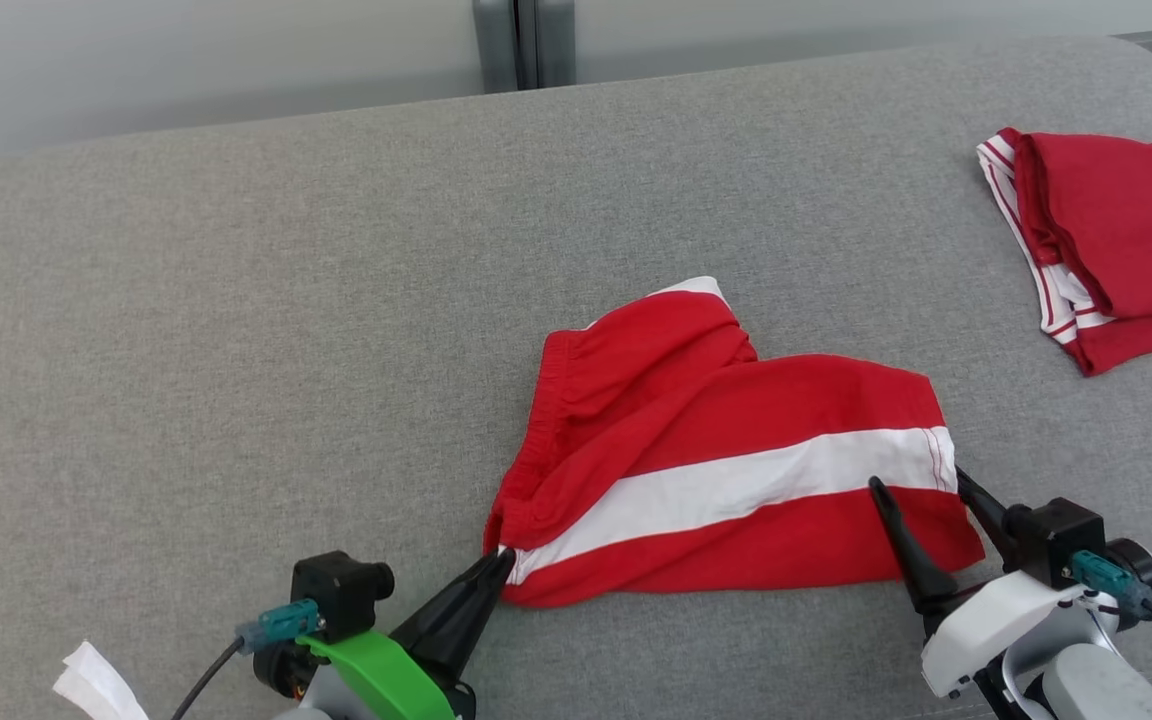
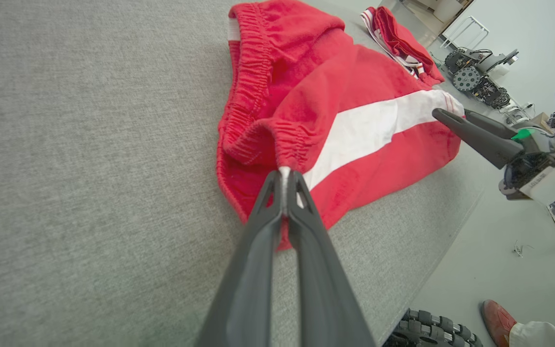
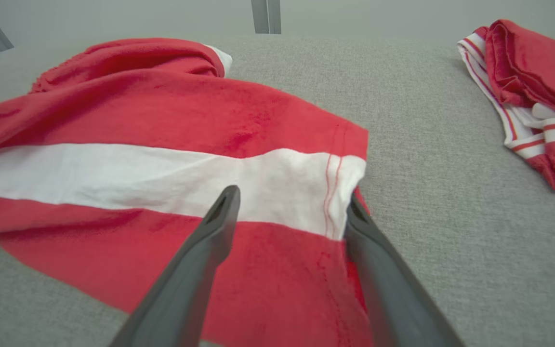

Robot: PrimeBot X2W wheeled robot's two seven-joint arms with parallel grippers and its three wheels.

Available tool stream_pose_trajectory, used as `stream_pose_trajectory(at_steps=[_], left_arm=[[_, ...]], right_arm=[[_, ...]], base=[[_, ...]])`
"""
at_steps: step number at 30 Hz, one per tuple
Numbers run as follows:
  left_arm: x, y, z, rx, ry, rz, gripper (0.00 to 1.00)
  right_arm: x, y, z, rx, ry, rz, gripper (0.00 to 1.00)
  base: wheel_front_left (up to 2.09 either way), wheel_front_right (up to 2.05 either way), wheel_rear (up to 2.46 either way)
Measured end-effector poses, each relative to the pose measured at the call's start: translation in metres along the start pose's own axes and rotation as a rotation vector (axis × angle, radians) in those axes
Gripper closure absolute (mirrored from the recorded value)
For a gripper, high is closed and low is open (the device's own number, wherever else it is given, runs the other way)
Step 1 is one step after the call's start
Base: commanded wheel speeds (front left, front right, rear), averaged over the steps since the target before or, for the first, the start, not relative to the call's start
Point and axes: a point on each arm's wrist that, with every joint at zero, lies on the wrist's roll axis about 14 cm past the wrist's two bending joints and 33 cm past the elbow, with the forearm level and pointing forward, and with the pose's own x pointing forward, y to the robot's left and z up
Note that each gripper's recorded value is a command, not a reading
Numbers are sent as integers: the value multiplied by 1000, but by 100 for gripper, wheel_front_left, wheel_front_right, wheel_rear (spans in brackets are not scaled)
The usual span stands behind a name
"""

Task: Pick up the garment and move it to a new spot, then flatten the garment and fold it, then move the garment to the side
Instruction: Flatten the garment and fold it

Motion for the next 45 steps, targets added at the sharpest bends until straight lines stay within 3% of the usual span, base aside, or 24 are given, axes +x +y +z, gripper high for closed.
stream_pose_trajectory(at_steps=[8, 21, 35, 37, 38, 39, 42, 43, 44, 45], left_arm=[[-2, -4, 0, 14, 2, -5, 100], [-3, -4, -3, 22, 19, -7, 100], [-3, 4, -2, 14, 18, 9, 100], [-3, 5, -2, 14, 17, 13, 100], [-4, 5, -2, 14, 16, 14, 100], [-4, 5, -2, 15, 16, 15, 100], [-5, 5, -1, 17, 11, 16, 100], [-5, 4, 0, 18, 10, 16, 100], [-5, 4, 0, 18, 9, 15, 100], [-4, 4, 0, 18, 8, 15, 100]], right_arm=[[-22, -9, -6, -2, 5, -50, 0], [-10, -31, -4, 47, 15, -94, 0], [18, -17, -13, 62, 75, -17, 0], [20, -15, -14, 64, 78, -13, 23], [21, -15, -13, 66, 77, -11, 27], [21, -15, -12, 68, 76, -10, 45], [20, -14, -13, 73, 78, -7, 73], [20, -14, -13, 73, 79, -6, 91], [20, -13, -13, 74, 81, -7, 100], [20, -14, -13, 76, 81, -8, 100]], base=[[0, 0, 0], [0, 0, 0], [0, 0, 0], [0, 0, 0], [0, 0, 0], [0, 0, 0], [0, 0, 0], [0, 0, 0], [0, 0, 0], [0, 0, 0]])
